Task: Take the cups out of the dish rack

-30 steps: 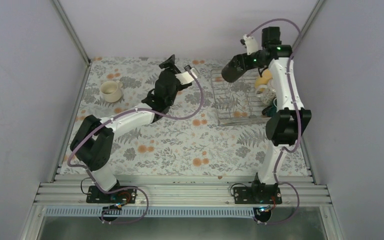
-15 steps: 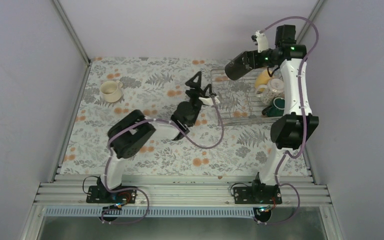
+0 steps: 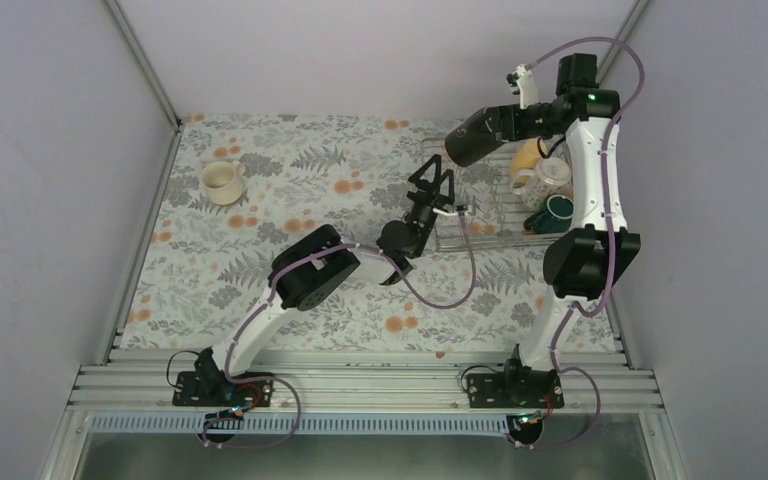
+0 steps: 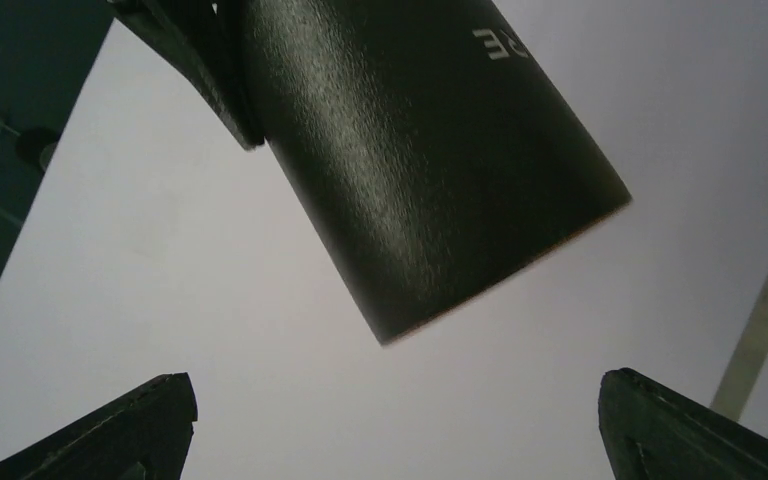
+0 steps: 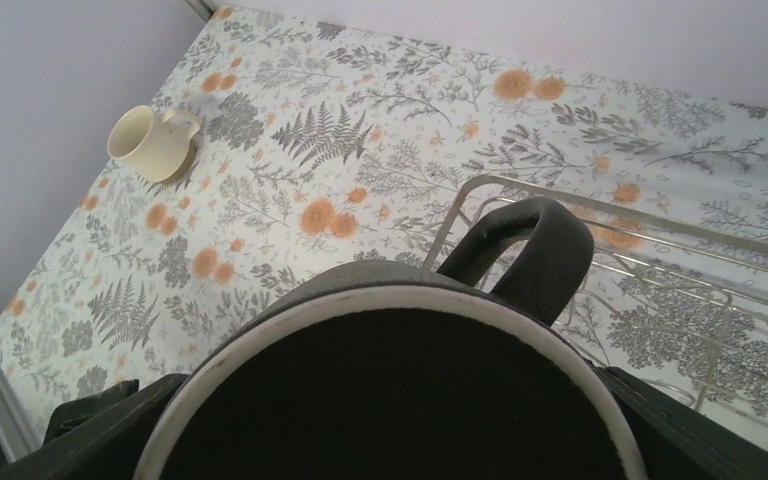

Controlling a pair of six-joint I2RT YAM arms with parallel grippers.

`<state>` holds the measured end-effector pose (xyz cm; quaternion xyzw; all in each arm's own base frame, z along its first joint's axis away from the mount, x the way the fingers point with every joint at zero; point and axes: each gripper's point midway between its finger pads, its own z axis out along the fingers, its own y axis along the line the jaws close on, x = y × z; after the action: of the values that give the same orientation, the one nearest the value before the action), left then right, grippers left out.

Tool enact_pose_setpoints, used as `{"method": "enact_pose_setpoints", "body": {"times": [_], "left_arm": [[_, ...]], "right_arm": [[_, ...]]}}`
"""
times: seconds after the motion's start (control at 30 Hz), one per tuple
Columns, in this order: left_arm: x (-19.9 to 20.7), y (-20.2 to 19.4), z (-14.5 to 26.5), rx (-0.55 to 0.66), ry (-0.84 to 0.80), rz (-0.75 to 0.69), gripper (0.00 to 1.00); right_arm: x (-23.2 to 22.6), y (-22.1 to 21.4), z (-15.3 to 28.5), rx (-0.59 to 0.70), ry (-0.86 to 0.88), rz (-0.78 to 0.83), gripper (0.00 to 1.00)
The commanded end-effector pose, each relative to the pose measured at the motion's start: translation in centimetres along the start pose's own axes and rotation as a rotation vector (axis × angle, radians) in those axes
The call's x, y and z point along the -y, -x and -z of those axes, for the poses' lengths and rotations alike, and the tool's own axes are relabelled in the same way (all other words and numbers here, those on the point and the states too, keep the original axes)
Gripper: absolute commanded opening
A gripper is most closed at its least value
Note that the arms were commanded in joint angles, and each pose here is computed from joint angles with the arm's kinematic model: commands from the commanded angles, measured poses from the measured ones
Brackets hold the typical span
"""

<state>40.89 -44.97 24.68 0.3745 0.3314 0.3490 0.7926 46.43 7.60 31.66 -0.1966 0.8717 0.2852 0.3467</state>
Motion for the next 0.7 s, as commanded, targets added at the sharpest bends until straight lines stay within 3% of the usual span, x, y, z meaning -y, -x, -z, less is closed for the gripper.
{"method": "enact_pose_setpoints", "body": {"times": [0.0, 0.47, 0.67], "left_arm": [[-6.3, 1.2, -0.1, 0.029, 0.265, 0.095, 1.00], [-8.6, 2.5, -0.2, 0.077, 0.351, 0.075, 0.99], [-9.6, 3.7, -0.8, 0.095, 0.404, 0.047, 0.92]], "right_arm": [[-3.0, 1.5, 2.0, 0.068, 0.087, 0.073, 0.40], [-3.4, -0.7, 0.8, -0.003, 0.154, 0.035, 0.44], [-3.3, -2.0, 0.2, -0.032, 0.173, 0.001, 0.48]]}}
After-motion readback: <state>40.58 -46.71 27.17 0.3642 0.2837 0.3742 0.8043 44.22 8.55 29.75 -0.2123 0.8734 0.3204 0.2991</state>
